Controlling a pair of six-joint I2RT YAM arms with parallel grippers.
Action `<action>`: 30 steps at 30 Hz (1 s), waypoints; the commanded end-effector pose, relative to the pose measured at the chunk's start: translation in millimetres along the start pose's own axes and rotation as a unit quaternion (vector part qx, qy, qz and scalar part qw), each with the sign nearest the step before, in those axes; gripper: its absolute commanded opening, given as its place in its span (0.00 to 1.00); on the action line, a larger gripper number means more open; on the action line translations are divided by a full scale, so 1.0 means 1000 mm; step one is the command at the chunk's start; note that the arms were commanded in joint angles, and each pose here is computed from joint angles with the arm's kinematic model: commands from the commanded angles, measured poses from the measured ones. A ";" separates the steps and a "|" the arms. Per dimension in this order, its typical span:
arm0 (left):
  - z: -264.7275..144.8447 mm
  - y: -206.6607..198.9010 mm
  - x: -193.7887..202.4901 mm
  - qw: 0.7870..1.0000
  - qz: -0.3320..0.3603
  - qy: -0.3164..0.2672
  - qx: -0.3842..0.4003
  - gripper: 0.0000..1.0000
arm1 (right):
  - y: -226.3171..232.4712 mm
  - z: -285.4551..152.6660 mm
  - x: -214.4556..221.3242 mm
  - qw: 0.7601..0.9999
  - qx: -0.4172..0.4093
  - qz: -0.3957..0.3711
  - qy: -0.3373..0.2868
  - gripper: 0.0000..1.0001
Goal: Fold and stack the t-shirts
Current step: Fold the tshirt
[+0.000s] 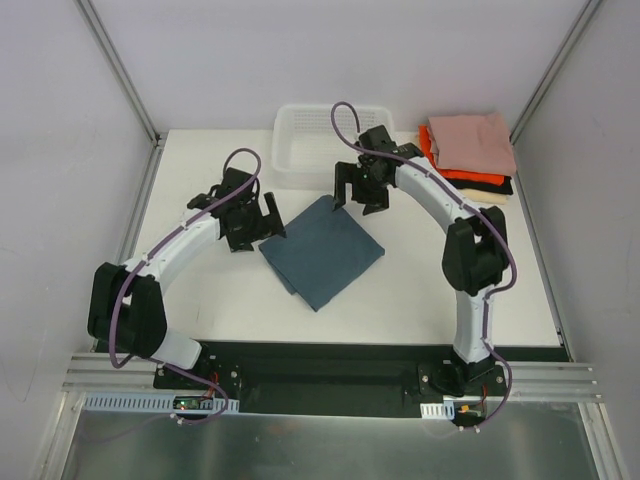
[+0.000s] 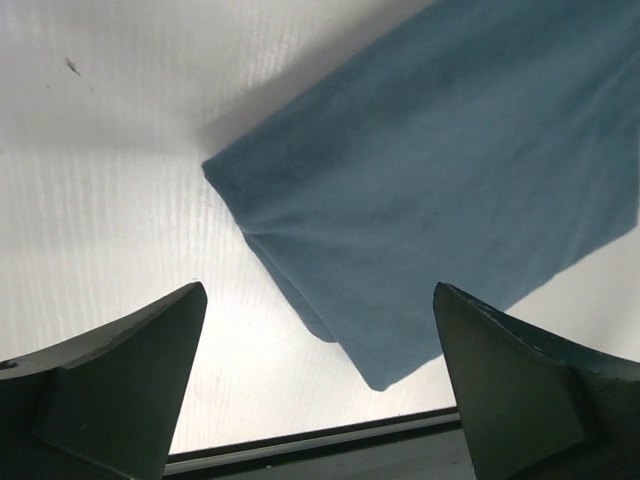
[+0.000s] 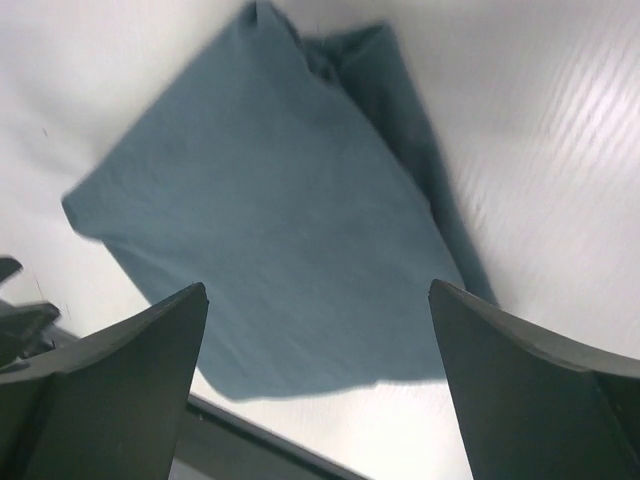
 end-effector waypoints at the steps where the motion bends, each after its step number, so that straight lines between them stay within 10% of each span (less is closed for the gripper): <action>1: -0.017 -0.018 0.009 0.998 0.006 -0.010 0.055 0.99 | 0.007 -0.052 0.025 0.998 -0.054 -0.028 -0.020 0.96; 19: 0.088 -0.025 0.009 0.995 0.057 0.064 0.042 0.99 | -0.060 0.034 0.068 0.993 -0.014 0.022 0.119 0.96; 30: 0.061 -0.021 0.015 0.994 0.086 0.030 0.062 0.99 | -0.073 0.003 0.174 0.985 -0.015 0.050 0.166 0.96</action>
Point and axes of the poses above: each gripper's point midway between its finger pads, its own z axis out along the fingers, its own y axis along the line the jaws close on, x = y × z, the point moved 9 cm from there along -z, back along the fingers, and after that the axes turned 12 degrees about z, right-handed, at the moved point
